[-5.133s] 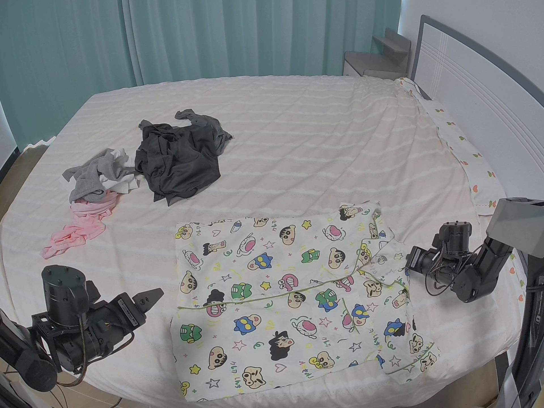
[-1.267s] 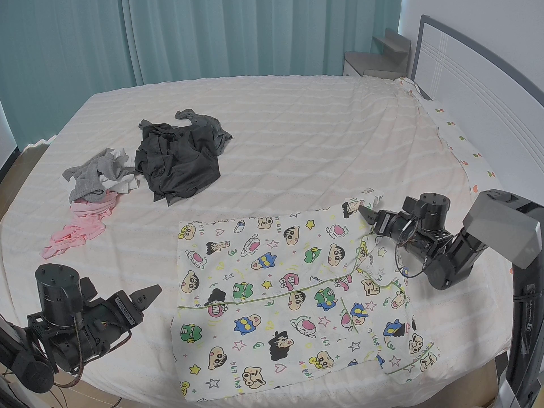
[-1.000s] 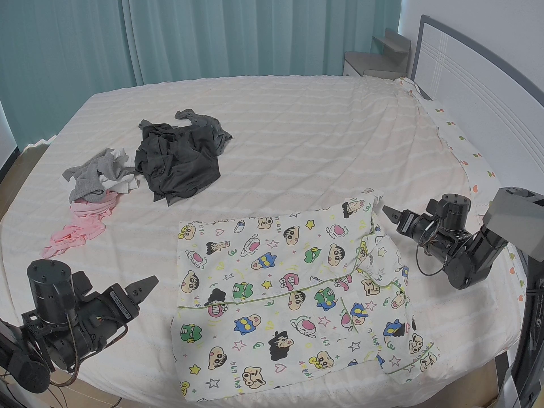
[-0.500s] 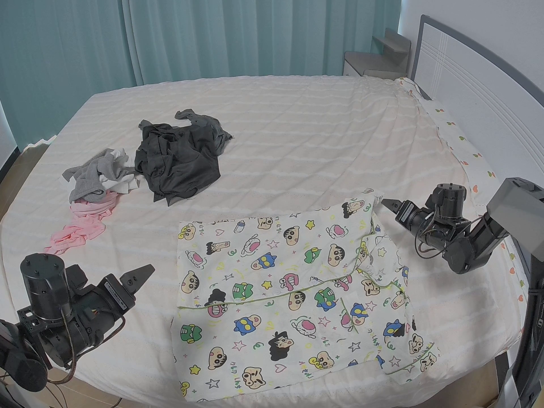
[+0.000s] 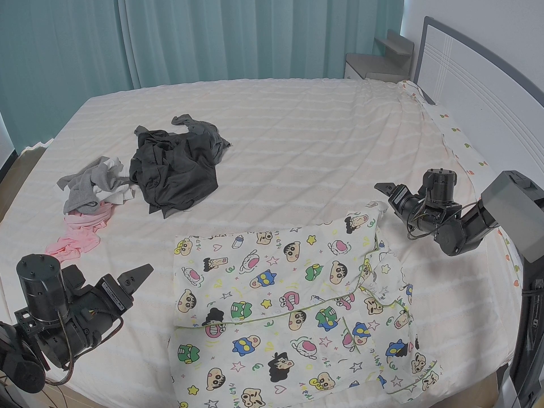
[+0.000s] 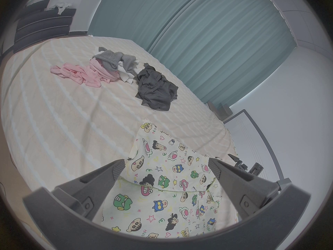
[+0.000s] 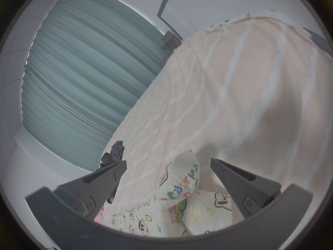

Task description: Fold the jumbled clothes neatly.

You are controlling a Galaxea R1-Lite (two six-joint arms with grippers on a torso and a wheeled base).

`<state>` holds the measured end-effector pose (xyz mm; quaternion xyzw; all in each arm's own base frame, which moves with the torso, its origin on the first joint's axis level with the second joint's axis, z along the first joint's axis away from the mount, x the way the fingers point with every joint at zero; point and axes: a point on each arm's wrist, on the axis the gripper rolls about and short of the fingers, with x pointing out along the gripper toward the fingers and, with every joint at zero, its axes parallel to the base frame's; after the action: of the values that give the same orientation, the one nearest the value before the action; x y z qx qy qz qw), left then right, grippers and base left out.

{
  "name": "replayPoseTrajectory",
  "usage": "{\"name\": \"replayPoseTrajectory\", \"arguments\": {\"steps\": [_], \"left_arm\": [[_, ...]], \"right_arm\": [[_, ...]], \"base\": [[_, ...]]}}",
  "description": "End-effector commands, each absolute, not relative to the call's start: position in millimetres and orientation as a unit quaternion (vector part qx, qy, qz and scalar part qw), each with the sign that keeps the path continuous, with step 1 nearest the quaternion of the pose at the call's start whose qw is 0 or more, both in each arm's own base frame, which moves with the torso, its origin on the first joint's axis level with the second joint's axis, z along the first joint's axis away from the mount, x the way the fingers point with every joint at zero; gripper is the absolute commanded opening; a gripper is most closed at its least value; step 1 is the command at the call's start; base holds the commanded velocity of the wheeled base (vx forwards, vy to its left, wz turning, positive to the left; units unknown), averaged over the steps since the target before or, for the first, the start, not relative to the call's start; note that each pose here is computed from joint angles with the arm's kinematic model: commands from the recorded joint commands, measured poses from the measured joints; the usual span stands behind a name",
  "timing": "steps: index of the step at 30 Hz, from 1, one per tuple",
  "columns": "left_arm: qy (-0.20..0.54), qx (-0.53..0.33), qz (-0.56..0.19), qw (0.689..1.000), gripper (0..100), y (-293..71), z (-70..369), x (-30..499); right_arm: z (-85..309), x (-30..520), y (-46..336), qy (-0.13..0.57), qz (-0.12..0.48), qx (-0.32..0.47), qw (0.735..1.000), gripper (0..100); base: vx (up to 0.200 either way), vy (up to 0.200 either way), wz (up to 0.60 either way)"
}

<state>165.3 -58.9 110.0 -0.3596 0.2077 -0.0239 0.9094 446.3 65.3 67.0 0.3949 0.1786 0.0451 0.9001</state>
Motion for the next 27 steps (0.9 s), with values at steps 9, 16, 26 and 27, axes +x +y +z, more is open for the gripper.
{"name": "replayPoseTrajectory", "arguments": {"steps": [9,16,26,27], "left_arm": [[0.209,-0.359,-0.024,0.909,100,-59,109,166],[0.209,-0.359,-0.023,0.909,100,-59,109,166],[0.209,-0.359,-0.021,0.909,100,-59,109,166],[0.210,-0.359,-0.021,0.909,100,-59,109,166]], "right_arm": [[56,459,74,0.199,0.051,0.422,0.883,100],[39,468,80,0.207,0.048,0.421,0.882,100],[35,471,85,0.209,0.046,0.432,0.876,0],[36,471,85,0.208,0.046,0.432,0.876,0]], "base": [[0.000,0.000,0.00],[0.000,0.000,0.00],[0.000,0.000,0.00],[0.000,0.000,0.00]]}}
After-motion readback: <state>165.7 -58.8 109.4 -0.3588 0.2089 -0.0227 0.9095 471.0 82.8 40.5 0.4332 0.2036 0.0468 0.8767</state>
